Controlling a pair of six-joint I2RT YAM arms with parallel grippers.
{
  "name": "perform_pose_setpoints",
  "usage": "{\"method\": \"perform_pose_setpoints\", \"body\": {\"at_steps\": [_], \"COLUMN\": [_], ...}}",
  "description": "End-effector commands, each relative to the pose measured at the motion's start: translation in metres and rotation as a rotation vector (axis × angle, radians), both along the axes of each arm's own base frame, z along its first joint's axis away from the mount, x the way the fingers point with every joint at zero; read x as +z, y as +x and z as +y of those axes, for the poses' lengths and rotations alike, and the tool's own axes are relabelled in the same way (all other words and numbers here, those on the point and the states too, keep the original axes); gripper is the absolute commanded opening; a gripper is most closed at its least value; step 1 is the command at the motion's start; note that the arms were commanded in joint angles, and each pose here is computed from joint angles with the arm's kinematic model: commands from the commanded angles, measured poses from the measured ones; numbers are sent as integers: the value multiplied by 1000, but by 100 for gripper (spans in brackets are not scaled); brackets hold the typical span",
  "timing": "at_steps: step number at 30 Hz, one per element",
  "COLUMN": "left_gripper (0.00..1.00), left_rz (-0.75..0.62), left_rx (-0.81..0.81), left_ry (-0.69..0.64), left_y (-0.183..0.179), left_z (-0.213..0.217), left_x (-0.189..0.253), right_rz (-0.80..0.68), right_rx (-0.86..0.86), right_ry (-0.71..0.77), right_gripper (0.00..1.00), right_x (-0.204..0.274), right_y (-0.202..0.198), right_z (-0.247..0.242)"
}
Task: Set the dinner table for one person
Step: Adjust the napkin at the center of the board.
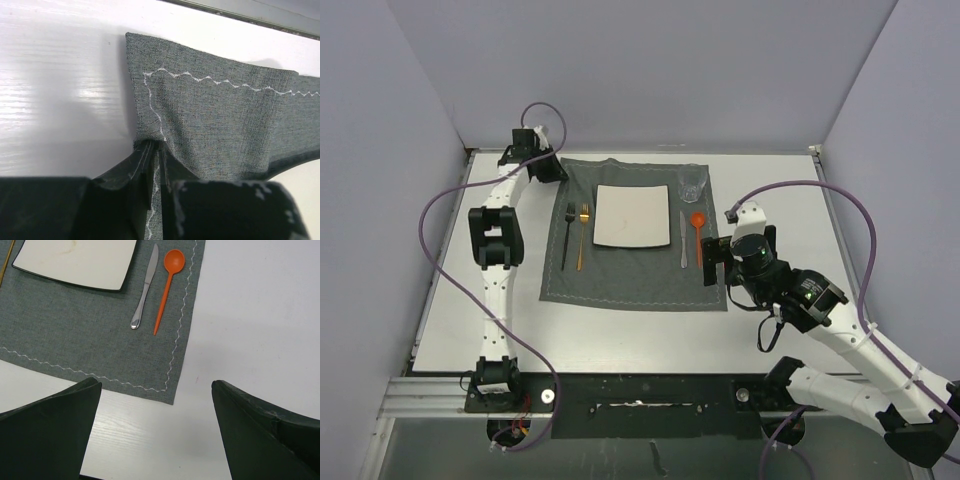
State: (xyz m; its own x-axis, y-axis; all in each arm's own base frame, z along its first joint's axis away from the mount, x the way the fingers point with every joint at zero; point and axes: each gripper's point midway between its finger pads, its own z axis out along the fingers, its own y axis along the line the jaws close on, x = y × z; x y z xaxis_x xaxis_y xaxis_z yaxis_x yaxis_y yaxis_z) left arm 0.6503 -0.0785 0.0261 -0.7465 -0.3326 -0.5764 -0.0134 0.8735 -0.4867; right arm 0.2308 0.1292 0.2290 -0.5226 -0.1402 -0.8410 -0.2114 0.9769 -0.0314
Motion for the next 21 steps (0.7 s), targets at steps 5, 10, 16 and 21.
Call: {"method": "perform_pose_setpoints", "body": {"at_steps": [5,10,16,21], "left_gripper": [8,5,5,0], "left_rz": [-216,-177,-153,-55], "left_rx": [45,122,137,81], "left_ry": [35,149,196,125], "left_y": [8,-7,-12,-14], "left_z": [3,22,33,17], "left_x": [119,112,106,86], "right_rz": [-44,-41,-34,-38], "right_rx": [-5,3,1,0], "right_ry": [49,60,63,73], "right_gripper": [98,98,98,98], "right_x": [15,14,13,15], "right_y": [3,2,-2,-3], "right_z": [6,9,7,7]}}
